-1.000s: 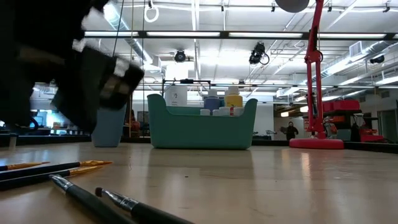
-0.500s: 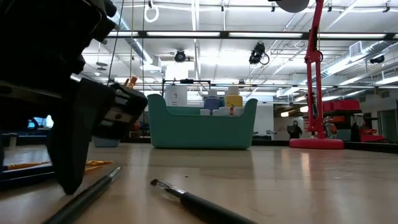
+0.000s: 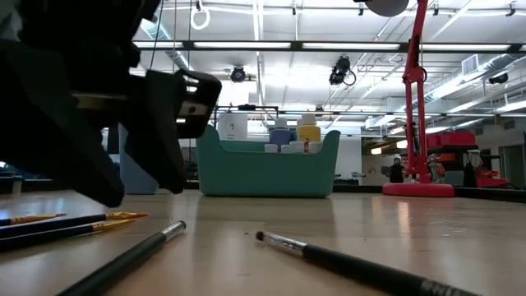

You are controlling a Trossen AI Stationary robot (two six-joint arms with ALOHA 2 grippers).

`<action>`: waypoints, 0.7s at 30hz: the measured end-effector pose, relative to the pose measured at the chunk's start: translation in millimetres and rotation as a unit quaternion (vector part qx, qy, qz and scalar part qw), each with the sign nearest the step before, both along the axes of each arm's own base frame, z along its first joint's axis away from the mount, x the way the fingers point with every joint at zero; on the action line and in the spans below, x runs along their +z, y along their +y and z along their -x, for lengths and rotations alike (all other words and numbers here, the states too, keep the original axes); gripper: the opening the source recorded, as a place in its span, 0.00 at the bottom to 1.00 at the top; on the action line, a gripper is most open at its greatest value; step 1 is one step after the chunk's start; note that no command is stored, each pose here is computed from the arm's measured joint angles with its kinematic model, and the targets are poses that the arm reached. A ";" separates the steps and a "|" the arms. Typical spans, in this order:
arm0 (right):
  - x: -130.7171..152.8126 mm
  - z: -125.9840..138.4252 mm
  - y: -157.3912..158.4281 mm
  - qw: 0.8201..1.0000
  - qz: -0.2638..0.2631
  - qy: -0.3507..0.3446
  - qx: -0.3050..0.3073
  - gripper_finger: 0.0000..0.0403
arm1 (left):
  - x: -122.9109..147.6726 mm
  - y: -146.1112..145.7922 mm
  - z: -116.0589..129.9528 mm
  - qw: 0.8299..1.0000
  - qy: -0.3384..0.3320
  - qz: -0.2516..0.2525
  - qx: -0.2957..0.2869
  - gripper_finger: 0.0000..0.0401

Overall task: Pick & Place Paint Supplies
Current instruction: Put the silver paint brush into the blue cup

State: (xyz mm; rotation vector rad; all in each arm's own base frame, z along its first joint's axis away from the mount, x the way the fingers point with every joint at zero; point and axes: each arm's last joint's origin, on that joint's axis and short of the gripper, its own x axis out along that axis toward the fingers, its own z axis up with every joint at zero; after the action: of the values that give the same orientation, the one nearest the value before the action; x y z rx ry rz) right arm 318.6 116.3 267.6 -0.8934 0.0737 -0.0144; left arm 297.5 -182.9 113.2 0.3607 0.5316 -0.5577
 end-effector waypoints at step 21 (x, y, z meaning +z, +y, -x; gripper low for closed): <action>-37.1 23.4 56.8 0.915 -0.385 0.124 -0.009 0.25 | 62.5 38.8 6.2 0.990 -0.039 -0.048 0.129 0.36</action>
State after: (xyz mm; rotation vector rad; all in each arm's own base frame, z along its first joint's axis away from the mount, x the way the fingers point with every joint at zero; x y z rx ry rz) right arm 295.2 173.1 230.5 -0.0984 0.3032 0.1060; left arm 291.3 -144.1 175.8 0.3962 0.5223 -0.2671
